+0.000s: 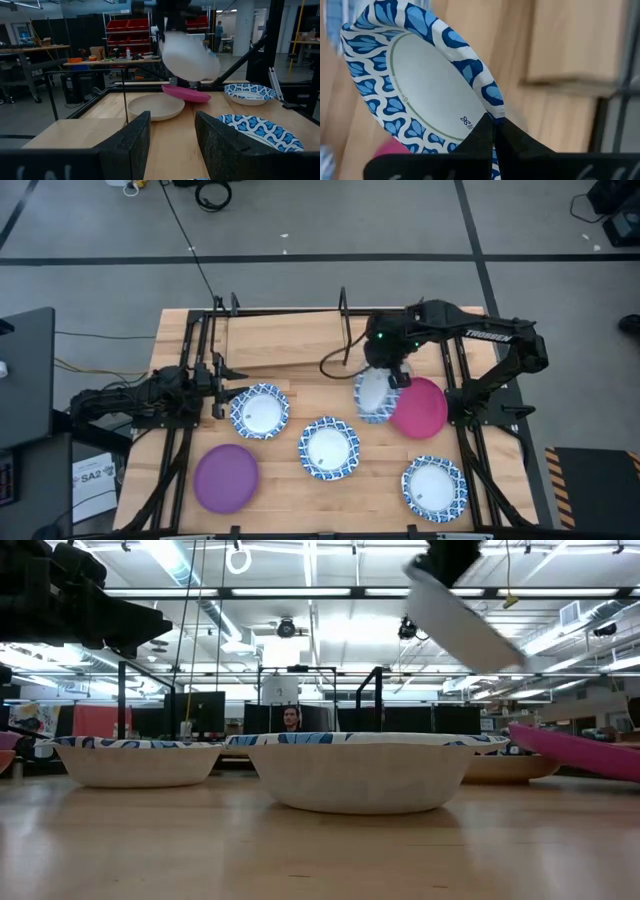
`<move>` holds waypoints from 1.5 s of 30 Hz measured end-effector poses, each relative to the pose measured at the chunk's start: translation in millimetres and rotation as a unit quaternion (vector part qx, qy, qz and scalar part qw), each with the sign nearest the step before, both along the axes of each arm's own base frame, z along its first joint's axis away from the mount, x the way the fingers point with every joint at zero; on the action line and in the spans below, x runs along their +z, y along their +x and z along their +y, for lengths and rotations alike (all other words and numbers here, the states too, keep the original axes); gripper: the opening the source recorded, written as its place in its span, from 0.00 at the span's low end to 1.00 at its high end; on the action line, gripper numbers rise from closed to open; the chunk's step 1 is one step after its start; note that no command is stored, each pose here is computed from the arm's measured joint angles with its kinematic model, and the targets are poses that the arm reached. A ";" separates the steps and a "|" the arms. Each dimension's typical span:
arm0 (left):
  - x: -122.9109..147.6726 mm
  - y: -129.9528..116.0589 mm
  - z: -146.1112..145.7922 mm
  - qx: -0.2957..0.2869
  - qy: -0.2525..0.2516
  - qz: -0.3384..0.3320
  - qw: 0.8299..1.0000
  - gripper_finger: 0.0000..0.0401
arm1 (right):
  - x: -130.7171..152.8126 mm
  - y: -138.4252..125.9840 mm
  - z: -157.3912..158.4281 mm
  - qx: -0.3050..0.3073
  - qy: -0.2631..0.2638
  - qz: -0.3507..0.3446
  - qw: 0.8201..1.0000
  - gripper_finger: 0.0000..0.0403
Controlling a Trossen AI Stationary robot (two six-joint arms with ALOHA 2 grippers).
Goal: Place and stack plates onto a shelf
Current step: Put the blue patterned bowl on the shelf
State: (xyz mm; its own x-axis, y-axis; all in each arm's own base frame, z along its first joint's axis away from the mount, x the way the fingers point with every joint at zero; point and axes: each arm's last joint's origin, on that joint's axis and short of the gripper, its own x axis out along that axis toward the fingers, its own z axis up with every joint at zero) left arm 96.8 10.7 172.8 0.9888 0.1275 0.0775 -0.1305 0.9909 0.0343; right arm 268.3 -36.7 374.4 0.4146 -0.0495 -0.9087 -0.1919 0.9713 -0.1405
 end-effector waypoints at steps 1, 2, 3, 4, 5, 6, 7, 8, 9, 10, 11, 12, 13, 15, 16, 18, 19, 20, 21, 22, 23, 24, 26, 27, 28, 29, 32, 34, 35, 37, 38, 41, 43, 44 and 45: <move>0.0 0.0 0.0 0.000 0.000 0.000 1.000 0.41 | 5.2 3.0 -0.4 0.000 -0.003 -0.025 1.000 0.02; 0.0 0.0 0.0 0.000 0.000 0.000 1.000 0.41 | 10.1 6.3 -0.9 0.000 -0.007 -0.050 0.999 0.02; 0.0 0.0 0.0 0.000 0.000 0.000 1.000 0.41 | 14.4 9.3 -1.3 0.000 -0.010 -0.074 0.997 0.02; 0.0 0.0 0.0 0.000 0.000 0.000 1.000 0.41 | 18.0 12.4 -1.7 0.001 -0.014 -0.096 0.995 0.02; 0.0 0.0 0.0 0.000 0.000 0.000 1.000 0.41 | 21.2 15.7 -2.5 0.000 -0.017 -0.119 0.993 0.02; 0.0 0.0 0.0 0.000 0.000 0.000 1.000 0.41 | 23.8 18.7 -4.1 -0.002 -0.020 -0.140 0.990 0.02; 0.0 0.0 0.0 0.000 0.000 0.000 1.000 0.41 | 26.5 21.3 -6.0 -0.004 -0.024 -0.159 0.987 0.02; -0.1 0.0 0.0 0.000 0.000 0.000 1.000 0.41 | 28.4 24.2 -8.1 -0.007 -0.027 -0.176 0.984 0.02; 0.0 0.0 0.0 0.000 0.000 0.000 1.000 0.41 | 30.2 27.1 -10.7 -0.013 -0.034 -0.192 0.981 0.02; 0.0 0.0 0.0 0.000 0.000 0.000 1.000 0.41 | 31.2 30.8 -14.0 -0.019 -0.040 -0.206 0.977 0.02; -0.1 0.0 0.0 0.000 0.000 0.000 1.000 0.41 | 31.8 34.6 -17.5 -0.025 -0.045 -0.219 0.974 0.02; 0.0 0.0 0.0 0.000 0.000 0.000 1.000 0.41 | 32.3 37.7 -21.2 -0.032 -0.050 -0.231 0.971 0.02; 0.0 0.0 0.0 0.000 0.000 0.000 1.000 0.41 | 31.6 42.3 -25.6 -0.037 -0.054 -0.241 0.968 0.02; 0.0 0.0 0.0 0.000 0.000 0.000 1.000 0.41 | 30.9 51.3 -34.8 -0.048 -0.060 -0.265 0.961 0.02; 0.0 0.0 0.0 0.000 0.000 0.000 1.000 0.41 | 28.8 55.5 -39.9 -0.053 -0.064 -0.270 0.959 0.02; 0.0 0.0 0.0 0.000 0.000 0.000 1.000 0.41 | 23.3 64.5 -51.5 -0.064 -0.070 -0.278 0.956 0.02; 0.0 0.0 0.0 0.000 0.000 0.000 1.000 0.41 | 19.9 68.8 -58.0 -0.071 -0.073 -0.281 0.954 0.02; 0.0 0.0 0.0 0.000 0.000 0.000 1.000 0.41 | 16.4 72.3 -64.7 -0.078 -0.076 -0.282 0.953 0.02; -0.1 0.0 0.0 0.000 0.000 0.000 1.000 0.41 | 12.3 75.5 -71.8 -0.086 -0.077 -0.280 0.953 0.02; 0.0 0.0 0.0 0.000 0.000 0.000 1.000 0.41 | 8.5 78.3 -79.5 -0.092 -0.077 -0.281 0.952 0.02; 0.0 0.0 0.0 0.000 0.000 0.000 1.000 0.41 | 5.0 80.7 -86.7 -0.097 -0.076 -0.282 0.951 0.02; 0.0 0.0 0.0 0.000 0.000 0.000 1.000 0.40 | 0.9 82.6 -94.4 -0.103 -0.075 -0.281 0.951 0.02; -0.1 0.0 0.0 0.000 0.000 0.000 1.000 0.41 | -6.6 86.1 -109.5 -0.120 -0.069 -0.271 0.953 0.02; -0.1 0.0 0.0 0.000 0.000 0.000 1.000 0.41 | -10.2 87.9 -117.1 -0.131 -0.066 -0.266 0.953 0.02; 0.0 0.0 0.0 0.000 0.000 0.000 1.000 0.41 | -13.6 89.7 -124.2 -0.143 -0.063 -0.260 0.953 0.02; 0.0 0.0 0.0 0.000 0.000 0.000 1.000 0.41 | -16.5 91.4 -131.3 -0.155 -0.059 -0.256 0.952 0.02; -0.1 0.0 0.0 0.000 0.000 0.000 1.000 0.41 | -25.0 95.8 -150.9 -0.180 -0.049 -0.243 0.952 0.02; -0.1 0.0 0.0 0.000 0.000 0.000 1.000 0.41 | -31.0 98.2 -162.5 -0.189 -0.043 -0.232 0.953 0.02; -0.1 0.0 0.0 0.000 0.000 0.000 1.000 0.41 | -34.1 99.3 -167.4 -0.191 -0.039 -0.227 0.954 0.02; -0.1 0.0 0.0 0.000 0.000 0.000 1.000 0.41 | -39.8 101.1 -175.7 -0.197 -0.033 -0.217 0.956 0.03; -0.1 0.0 0.0 0.000 0.000 0.000 1.000 0.41 | -42.6 101.5 -179.2 -0.199 -0.028 -0.210 0.957 0.03; -0.1 0.0 0.0 0.000 0.000 0.000 1.000 0.41 | -52.9 101.4 -187.9 -0.210 -0.010 -0.190 0.959 0.03; -0.1 0.0 0.0 0.000 0.000 0.000 1.000 0.41 | -58.5 100.7 -192.0 -0.220 0.004 -0.182 0.958 0.03; 0.0 0.0 0.0 0.000 0.000 0.000 1.000 0.41 | -59.7 99.1 -193.9 -0.228 0.012 -0.179 0.957 0.03; 0.0 0.0 0.0 0.000 0.000 0.000 1.000 0.41 | -60.5 97.3 -195.2 -0.234 0.017 -0.175 0.956 0.03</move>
